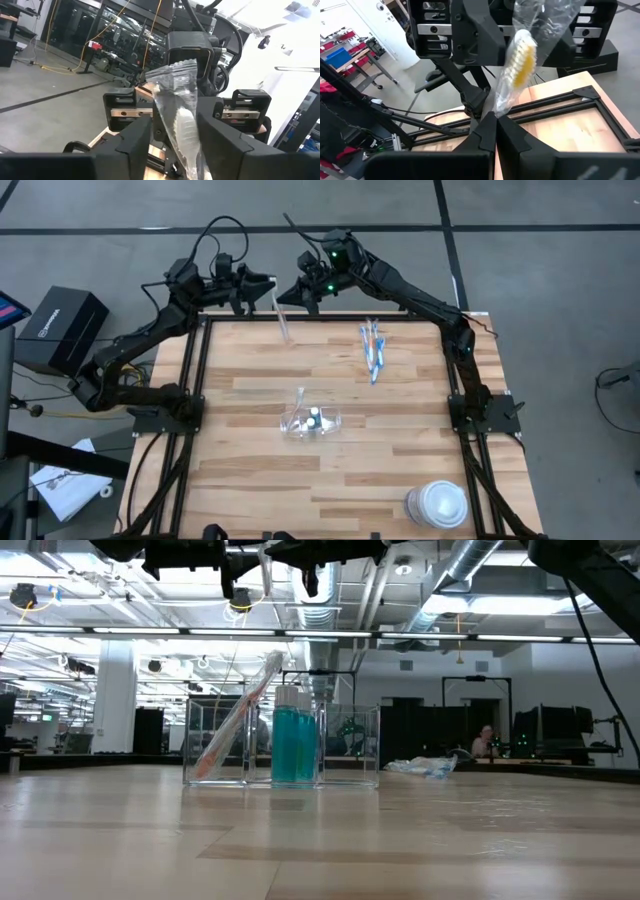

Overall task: Pick & Place toothbrushing station
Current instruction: Put the left orange toothbrush into the transparent organizer

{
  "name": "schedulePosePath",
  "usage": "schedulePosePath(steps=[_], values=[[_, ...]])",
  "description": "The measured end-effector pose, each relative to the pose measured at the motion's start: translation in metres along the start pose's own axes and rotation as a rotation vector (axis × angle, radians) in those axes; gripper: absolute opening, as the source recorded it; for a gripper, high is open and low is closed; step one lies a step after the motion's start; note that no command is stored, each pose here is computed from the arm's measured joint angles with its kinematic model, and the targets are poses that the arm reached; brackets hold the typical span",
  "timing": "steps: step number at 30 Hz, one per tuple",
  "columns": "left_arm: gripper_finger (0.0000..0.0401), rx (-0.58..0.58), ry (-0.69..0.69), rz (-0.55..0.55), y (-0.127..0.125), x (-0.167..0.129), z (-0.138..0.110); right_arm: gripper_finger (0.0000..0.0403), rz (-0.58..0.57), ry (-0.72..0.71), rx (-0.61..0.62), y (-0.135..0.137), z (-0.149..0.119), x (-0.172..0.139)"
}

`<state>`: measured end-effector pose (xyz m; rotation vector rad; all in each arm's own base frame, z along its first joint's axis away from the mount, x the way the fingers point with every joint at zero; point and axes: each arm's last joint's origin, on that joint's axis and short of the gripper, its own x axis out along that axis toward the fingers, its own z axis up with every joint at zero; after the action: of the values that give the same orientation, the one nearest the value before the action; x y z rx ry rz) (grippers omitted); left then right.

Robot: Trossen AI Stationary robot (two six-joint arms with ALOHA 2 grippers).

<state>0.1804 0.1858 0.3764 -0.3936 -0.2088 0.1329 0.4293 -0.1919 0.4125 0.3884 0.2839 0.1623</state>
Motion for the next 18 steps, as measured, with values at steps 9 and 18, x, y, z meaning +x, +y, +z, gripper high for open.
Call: schedulePosePath(steps=[9,18], values=[[0.0079,0.001,0.013,-0.022,-0.0007,0.0,-0.0003,0.0,0.004,-0.006,-0.005,0.0,0.0007,-0.0002],[0.0047,0.004,0.013,-0.025,-0.001,0.0,0.0,0.0,0.005,-0.014,-0.013,0.0,0.0017,-0.0002]])
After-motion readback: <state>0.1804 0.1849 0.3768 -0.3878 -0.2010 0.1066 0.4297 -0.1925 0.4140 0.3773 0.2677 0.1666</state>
